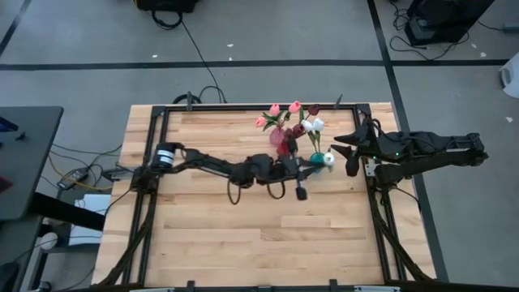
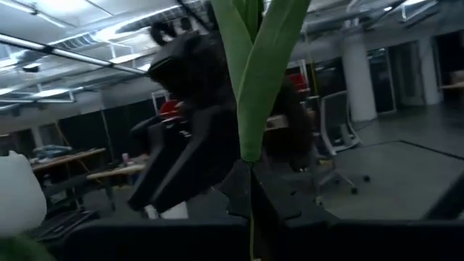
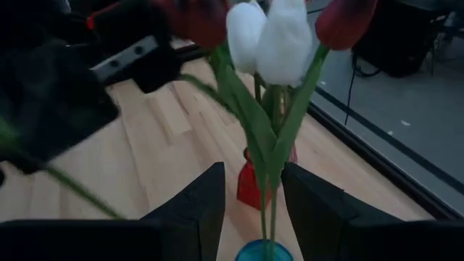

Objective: Sort flowers into vase by color
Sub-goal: Put the white flower into the blue vase

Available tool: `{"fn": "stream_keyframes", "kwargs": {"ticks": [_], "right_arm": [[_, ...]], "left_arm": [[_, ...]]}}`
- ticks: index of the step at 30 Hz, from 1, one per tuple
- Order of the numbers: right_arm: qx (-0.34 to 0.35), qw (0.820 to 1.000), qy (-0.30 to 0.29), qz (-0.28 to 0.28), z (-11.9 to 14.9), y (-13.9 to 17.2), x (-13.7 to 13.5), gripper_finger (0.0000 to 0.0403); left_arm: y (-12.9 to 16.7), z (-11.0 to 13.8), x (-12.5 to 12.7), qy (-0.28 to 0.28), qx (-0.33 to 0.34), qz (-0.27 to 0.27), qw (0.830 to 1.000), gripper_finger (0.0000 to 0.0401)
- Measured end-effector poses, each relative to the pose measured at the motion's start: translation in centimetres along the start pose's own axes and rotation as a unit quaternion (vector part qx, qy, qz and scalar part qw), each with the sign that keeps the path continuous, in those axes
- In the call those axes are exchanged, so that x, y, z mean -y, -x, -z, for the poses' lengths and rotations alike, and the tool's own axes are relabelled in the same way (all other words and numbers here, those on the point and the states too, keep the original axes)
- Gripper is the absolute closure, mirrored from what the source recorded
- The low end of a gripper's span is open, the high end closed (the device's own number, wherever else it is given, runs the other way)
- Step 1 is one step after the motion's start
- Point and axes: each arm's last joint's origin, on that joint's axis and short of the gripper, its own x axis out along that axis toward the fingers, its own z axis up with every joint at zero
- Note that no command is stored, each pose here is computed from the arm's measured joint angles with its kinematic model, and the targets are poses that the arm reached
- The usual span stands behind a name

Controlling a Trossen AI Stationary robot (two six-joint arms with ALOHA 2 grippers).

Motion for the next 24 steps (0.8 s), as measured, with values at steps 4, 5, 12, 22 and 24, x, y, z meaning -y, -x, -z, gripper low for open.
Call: {"fn": "stream_keyframes", "kwargs": {"ticks": [4, 5, 12, 22, 24], "right_arm": [[-0.003, 1.000, 0.004, 0.010, 0.2, 0.1, 0.2, 0.0252], [-0.003, 1.000, 0.004, 0.010, 0.2, 0.2, 0.2, 0.0252], [0.003, 1.000, 0.008, 0.011, 0.2, 0.5, 0.4, 0.0252], [0.017, 1.000, 0.007, 0.013, -0.1, 0.4, 0.3, 0.0252], [0.025, 1.000, 0.007, 0.010, -0.3, 0.4, 0.3, 0.0252]], "left_arm": [[-1.0, 1.0, -1.3, 0.005, 0.005, -0.016, 1.000, 0.0396], [-1.1, 1.3, -1.6, 0.009, 0.002, -0.019, 1.000, 0.0396], [-1.2, 1.9, -3.0, 0.000, -0.004, -0.024, 1.000, 0.0396], [-1.3, 2.2, -3.3, -0.005, -0.010, -0.010, 1.000, 0.0396], [-1.2, 2.1, -2.9, -0.006, -0.014, -0.018, 1.000, 0.0397]]}}
